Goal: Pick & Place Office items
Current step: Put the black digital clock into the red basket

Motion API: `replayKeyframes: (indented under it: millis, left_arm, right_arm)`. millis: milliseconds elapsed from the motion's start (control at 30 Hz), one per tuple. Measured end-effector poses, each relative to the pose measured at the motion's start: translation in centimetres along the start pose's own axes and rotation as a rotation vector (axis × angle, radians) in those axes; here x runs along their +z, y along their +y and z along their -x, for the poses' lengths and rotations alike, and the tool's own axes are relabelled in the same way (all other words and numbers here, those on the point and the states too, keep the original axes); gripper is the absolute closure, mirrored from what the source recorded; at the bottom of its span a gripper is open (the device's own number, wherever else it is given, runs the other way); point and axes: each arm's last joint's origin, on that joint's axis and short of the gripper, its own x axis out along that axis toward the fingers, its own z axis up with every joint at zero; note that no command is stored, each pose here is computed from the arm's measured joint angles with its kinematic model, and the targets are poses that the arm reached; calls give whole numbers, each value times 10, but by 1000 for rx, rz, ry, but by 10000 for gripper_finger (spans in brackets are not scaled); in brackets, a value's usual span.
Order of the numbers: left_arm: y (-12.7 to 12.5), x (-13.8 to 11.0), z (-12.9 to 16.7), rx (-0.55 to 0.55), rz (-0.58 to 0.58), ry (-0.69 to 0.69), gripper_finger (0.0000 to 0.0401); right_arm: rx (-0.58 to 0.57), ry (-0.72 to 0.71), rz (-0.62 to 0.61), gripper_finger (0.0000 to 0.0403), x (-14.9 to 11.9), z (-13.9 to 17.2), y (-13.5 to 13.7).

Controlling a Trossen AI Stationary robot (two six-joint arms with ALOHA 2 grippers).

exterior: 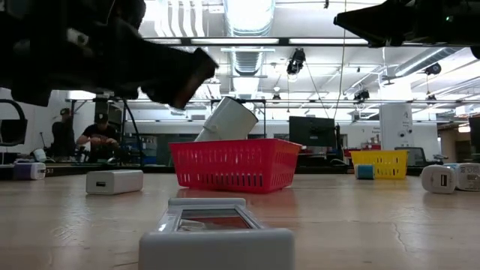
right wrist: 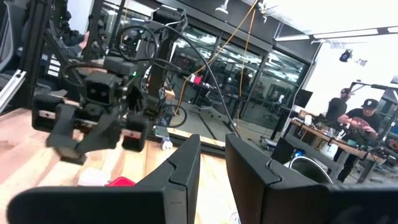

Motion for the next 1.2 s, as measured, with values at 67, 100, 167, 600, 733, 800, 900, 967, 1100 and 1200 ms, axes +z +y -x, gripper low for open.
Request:
replayKeyframes:
  millis: [67, 100, 167, 600, 733, 800, 900, 967, 1100, 1200]
  left_arm:
    - [2, 3, 1, 47, -15, -38, 252]
    - [3, 5, 2, 64, -24, -54, 252]
    - [5, 8, 1, 82, -42, -80, 252]
    - [36, 14, -1, 229, -55, -153, 252]
    - [48, 13, -2, 226, -28, -148, 252]
    - [56, 9, -4, 245, 1, -108, 252]
    - [65, 5, -10, 238, 34, -53, 252]
    - [68, 5, -14, 237, 39, -39, 252]
    - [74, 4, -24, 218, 46, 27, 252]
    - [78, 0, -33, 208, 69, 130, 252]
  right_arm:
    - [0, 0, 0, 330, 0, 0, 0]
    - [0, 0, 0, 330, 0, 0, 0]
    - [0, 0, 0, 330, 0, 0, 0]
    - [1, 1, 1, 330, 0, 0, 0]
    - [1, 1, 3, 330, 0, 0, 0]
    - [1, 1, 3, 330, 0, 0, 0]
    - [1, 1, 3, 330, 0, 0, 0]
    - [1, 1, 4, 330, 0, 0, 0]
    - [1, 1, 4, 330, 0, 0, 0]
    - [1, 1, 4, 330, 0, 0, 0]
